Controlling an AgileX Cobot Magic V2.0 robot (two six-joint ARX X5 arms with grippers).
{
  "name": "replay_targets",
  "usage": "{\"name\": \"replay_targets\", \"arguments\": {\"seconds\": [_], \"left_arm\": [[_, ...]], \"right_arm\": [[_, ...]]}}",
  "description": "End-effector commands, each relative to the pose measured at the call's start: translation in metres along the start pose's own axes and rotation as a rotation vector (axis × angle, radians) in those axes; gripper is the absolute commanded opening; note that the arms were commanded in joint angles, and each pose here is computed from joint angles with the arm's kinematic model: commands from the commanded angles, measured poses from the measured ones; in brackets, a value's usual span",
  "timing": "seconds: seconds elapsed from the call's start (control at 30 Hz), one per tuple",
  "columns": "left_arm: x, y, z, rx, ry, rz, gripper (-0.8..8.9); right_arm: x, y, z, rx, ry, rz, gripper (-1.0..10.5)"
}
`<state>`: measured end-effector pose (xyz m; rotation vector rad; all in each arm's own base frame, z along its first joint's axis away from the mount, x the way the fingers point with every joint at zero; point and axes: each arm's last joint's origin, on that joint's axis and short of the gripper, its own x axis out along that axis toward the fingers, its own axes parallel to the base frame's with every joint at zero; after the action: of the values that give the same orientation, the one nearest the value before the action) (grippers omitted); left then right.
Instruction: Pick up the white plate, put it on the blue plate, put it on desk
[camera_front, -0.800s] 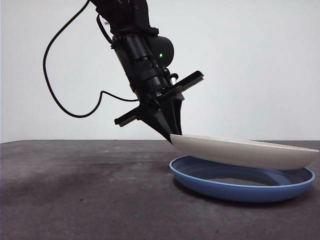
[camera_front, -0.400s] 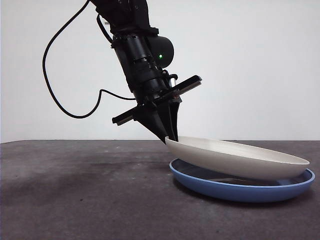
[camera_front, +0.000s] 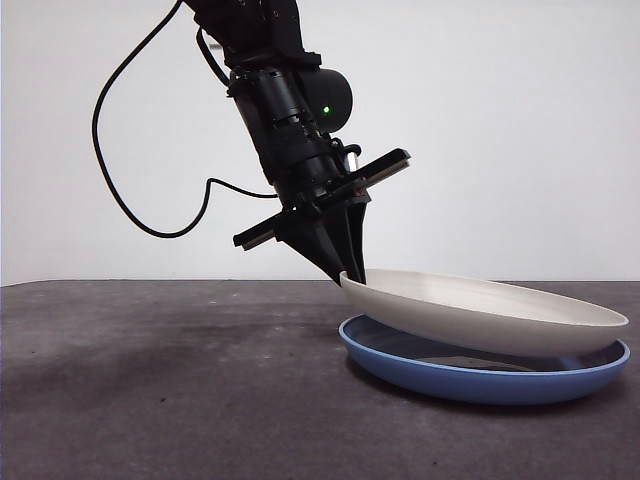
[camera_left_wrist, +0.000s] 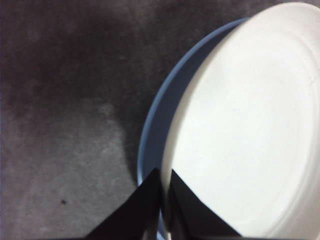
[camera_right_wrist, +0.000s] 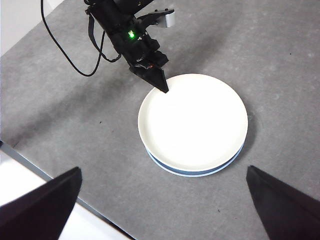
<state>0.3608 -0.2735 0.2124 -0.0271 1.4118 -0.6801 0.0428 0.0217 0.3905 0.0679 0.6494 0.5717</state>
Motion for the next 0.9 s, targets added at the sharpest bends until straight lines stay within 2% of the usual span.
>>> {"name": "replay_targets", "arguments": {"seconds": [0.03,0.13,0.4,0.43,0.6,0.9], "left_arm": [[0.005,-0.006,0.004,0.025,-0.009,-0.010,0.91],[0.005,-0.006,0.004,0.026,-0.009,-0.011,2.12],[0.003,-0.006,0.005,0.068,-0.014,-0.011,6.41],[0.002,-0.006,0.005,0.067,-0.014,-0.011,6.70],[-0.014,-0.011,0.008,0.083,-0.005,-0.007,6.89],[-0.066,-0.029,0.003,0.189,0.057,0.003,6.89]], "right_arm": [[-0.004,0.002,0.003,-0.020,-0.022,0.004,5.4],[-0.004,0.002,0.003,-0.020,-0.022,0.003,5.4],[-0.004,0.002,0.003,-0.021,-0.022,0.004,5.4],[-0.004,0.002,0.003,-0.020,-0.022,0.003,5.4],[-0.004,0.002,0.003,-0.020,-0.022,0.003,5.4],[-0.004,0.002,0.003,-0.017,-0.022,0.003,5.4]]}}
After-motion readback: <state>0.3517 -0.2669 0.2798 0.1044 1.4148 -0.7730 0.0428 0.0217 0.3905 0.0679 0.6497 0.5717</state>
